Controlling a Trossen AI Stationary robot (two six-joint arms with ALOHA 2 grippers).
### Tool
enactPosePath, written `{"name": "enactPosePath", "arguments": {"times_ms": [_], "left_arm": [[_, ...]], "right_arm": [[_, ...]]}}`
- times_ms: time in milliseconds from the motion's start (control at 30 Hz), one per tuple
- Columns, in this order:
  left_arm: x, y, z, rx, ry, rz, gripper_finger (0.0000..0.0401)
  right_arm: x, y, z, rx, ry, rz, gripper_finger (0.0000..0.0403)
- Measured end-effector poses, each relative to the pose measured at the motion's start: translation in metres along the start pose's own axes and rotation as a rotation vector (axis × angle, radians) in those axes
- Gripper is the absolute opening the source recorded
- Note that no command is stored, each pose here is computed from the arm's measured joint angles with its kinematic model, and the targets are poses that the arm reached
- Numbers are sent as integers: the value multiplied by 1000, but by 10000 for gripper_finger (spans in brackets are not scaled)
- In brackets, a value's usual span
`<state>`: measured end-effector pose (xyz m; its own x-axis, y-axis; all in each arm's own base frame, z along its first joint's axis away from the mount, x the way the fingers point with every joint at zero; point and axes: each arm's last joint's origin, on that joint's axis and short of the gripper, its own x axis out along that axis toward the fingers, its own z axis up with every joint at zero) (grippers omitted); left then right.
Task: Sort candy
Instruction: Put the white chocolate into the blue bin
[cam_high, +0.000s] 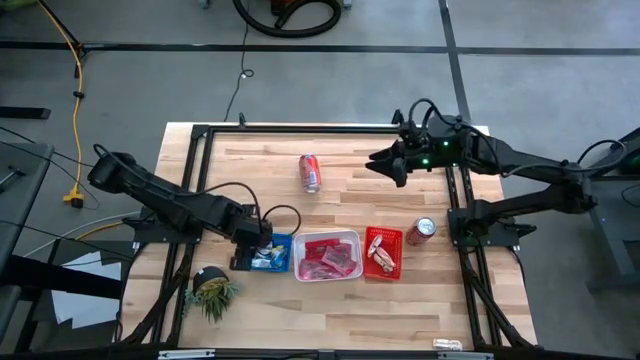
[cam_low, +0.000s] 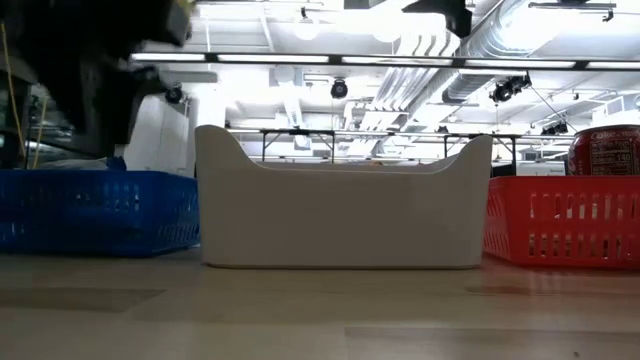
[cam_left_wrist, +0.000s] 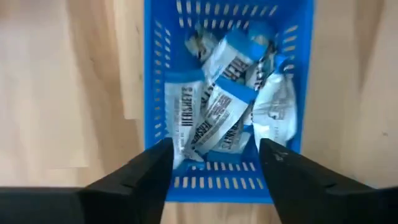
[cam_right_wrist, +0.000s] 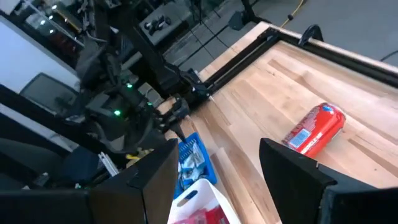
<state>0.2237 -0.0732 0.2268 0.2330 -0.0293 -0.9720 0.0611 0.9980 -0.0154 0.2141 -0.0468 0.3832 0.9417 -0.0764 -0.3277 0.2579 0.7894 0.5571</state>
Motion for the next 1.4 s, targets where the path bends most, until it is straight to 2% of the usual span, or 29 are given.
{"name": "enactPosePath", "arguments": {"times_ms": [133, 233, 367, 500, 600, 700, 933, 1100, 1267, 1400], "left_arm": [[-31, 6, 11, 54, -36, 93, 242], [-54, 16, 20, 22, -180, 177, 245], [-75, 44, 24, -100, -397, 241, 245], [-84, 83, 20, -240, -577, 271, 245], [-88, 115, 20, -364, -706, 261, 245], [-91, 143, 20, -485, -805, 280, 245], [-104, 192, 26, -605, -1042, 394, 245], [-120, 222, 21, -663, -1181, 501, 245], [-133, 260, 5, -732, -1197, 631, 245], [-124, 293, -12, -730, -1128, 649, 245]], "right_arm": [[-6, -2, -1, 30, -9, -50, 220], [-6, -8, -8, 98, 29, -159, 220], [-3, -23, -24, 232, 115, -396, 220], [2, -43, -40, 283, 129, -619, 220], [6, -73, -46, 331, 80, -761, 220], [7, -112, -50, 432, 15, -859, 220], [4, -202, -59, 615, -161, -947, 220], [9, -238, -62, 695, -188, -1020, 220], [16, -260, -53, 725, -235, -1152, 220], [22, -278, -46, 795, -254, -1195, 220]]}}
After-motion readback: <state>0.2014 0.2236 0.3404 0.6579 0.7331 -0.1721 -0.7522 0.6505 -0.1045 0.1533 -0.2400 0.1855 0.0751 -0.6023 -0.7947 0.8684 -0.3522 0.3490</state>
